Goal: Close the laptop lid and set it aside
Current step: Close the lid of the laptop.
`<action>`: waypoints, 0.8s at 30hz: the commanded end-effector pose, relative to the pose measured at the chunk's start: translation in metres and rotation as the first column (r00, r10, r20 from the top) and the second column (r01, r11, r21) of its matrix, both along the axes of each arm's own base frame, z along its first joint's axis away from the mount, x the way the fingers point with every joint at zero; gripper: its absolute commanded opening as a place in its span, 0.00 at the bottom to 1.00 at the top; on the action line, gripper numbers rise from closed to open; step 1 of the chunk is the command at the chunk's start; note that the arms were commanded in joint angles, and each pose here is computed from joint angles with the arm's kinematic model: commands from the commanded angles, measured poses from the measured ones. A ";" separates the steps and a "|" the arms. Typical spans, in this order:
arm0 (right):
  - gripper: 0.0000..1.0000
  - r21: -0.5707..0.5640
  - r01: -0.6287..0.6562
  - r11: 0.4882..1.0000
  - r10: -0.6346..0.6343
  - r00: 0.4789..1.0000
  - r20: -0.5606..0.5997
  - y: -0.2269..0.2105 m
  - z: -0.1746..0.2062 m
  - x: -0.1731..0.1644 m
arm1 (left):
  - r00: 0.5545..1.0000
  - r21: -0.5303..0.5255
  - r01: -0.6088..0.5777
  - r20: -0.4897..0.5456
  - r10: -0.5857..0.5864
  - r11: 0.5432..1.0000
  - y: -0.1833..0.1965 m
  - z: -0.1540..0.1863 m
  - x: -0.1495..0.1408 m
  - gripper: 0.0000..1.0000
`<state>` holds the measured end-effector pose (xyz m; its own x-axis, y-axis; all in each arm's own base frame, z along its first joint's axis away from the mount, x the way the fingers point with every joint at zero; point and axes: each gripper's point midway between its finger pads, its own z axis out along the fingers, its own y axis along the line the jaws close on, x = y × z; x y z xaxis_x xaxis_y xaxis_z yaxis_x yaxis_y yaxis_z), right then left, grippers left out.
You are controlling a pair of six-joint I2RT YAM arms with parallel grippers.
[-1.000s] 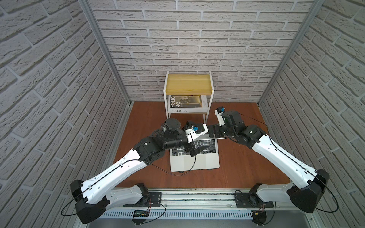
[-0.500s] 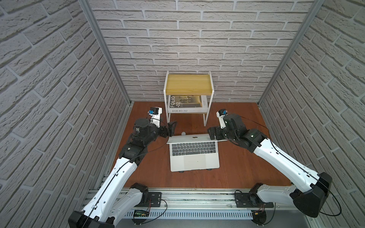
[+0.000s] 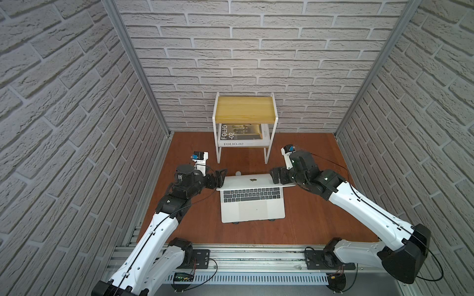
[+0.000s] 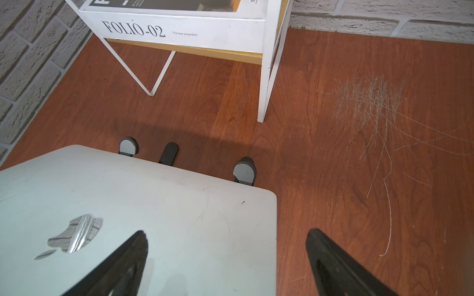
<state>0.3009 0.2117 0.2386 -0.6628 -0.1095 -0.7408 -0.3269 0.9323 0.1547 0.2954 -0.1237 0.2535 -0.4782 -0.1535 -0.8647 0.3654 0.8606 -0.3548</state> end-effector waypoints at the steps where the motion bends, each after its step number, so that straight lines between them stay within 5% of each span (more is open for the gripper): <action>1: 0.99 -0.026 -0.015 1.000 0.015 0.999 -0.036 0.000 -0.016 -0.007 | 1.000 -0.002 0.015 -0.026 -0.015 1.000 -0.004 -0.010 -0.001 0.98; 24: 0.98 -0.074 0.035 0.997 -0.043 0.994 -0.099 -0.017 -0.050 -0.011 | 0.988 0.019 -0.093 -0.122 0.095 0.995 0.013 -0.053 -0.012 0.98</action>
